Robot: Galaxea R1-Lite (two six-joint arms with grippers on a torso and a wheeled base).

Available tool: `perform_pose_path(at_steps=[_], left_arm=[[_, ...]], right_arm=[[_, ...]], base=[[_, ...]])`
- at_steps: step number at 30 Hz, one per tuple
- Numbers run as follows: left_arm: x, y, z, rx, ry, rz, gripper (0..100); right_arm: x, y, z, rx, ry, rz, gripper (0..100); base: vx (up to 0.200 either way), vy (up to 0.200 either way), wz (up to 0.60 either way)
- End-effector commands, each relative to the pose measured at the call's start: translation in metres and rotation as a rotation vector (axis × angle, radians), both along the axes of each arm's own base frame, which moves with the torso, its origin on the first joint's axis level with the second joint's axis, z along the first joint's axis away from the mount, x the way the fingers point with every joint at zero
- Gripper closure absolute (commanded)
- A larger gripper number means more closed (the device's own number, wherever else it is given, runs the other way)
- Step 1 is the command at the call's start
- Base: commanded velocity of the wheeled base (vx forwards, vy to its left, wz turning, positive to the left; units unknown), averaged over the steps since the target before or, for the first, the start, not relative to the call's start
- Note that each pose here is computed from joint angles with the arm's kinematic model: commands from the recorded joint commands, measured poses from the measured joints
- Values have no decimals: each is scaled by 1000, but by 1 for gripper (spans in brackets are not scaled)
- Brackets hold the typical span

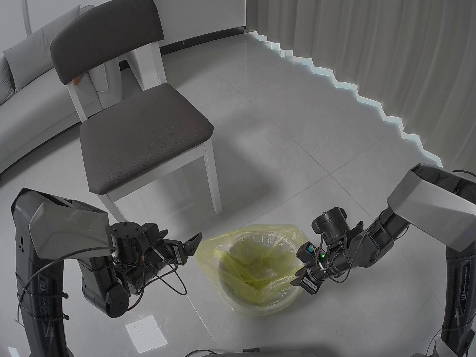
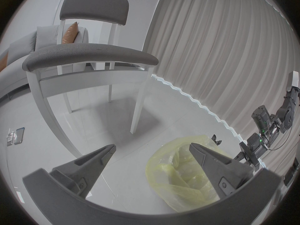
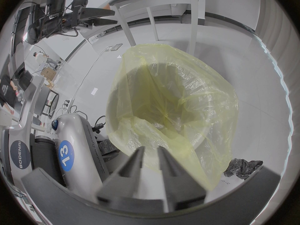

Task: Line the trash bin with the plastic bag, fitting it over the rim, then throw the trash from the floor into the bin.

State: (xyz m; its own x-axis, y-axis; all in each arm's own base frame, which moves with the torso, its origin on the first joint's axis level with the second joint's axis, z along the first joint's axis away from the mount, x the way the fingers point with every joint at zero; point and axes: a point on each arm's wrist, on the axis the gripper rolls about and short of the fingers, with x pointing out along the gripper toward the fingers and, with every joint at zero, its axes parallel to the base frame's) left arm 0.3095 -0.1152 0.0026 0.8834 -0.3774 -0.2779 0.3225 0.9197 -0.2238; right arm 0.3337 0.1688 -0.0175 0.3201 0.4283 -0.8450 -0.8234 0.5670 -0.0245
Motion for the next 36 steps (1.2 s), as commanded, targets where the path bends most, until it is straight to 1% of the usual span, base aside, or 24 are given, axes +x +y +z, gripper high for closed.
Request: perform_pose_path(at_steps=[1,6,14,20,21,30,36], left_arm=[[1,3,5,-10,-27,9,0],[0,3,6,-9,-26,9,0],[0,3,6,-9,-24,7,0],[1,2,4,-11,-22,8,0],[2,2,3,-10,-20,8,0],[4,2,-3,-7,-7,10,0],[1,2,-7,-1,9,9,0]], right_arm=[[1,-1,-2,1,0,-1,0],[3,-1,-2,1,-1,-4,0],[8,-4,-16,-13,21,-12,0],[8,-6,-21,-26,25,2,0],[7,-7,-21,-28,27,5,100],[-5,-13,-21,-46,55,13,100],[-18,-20,-20,-68,69,41,100]], base=[[0,0,0],[0,0,0],[0,0,0],[0,0,0],[0,0,0],[0,0,0],[0,0,0]])
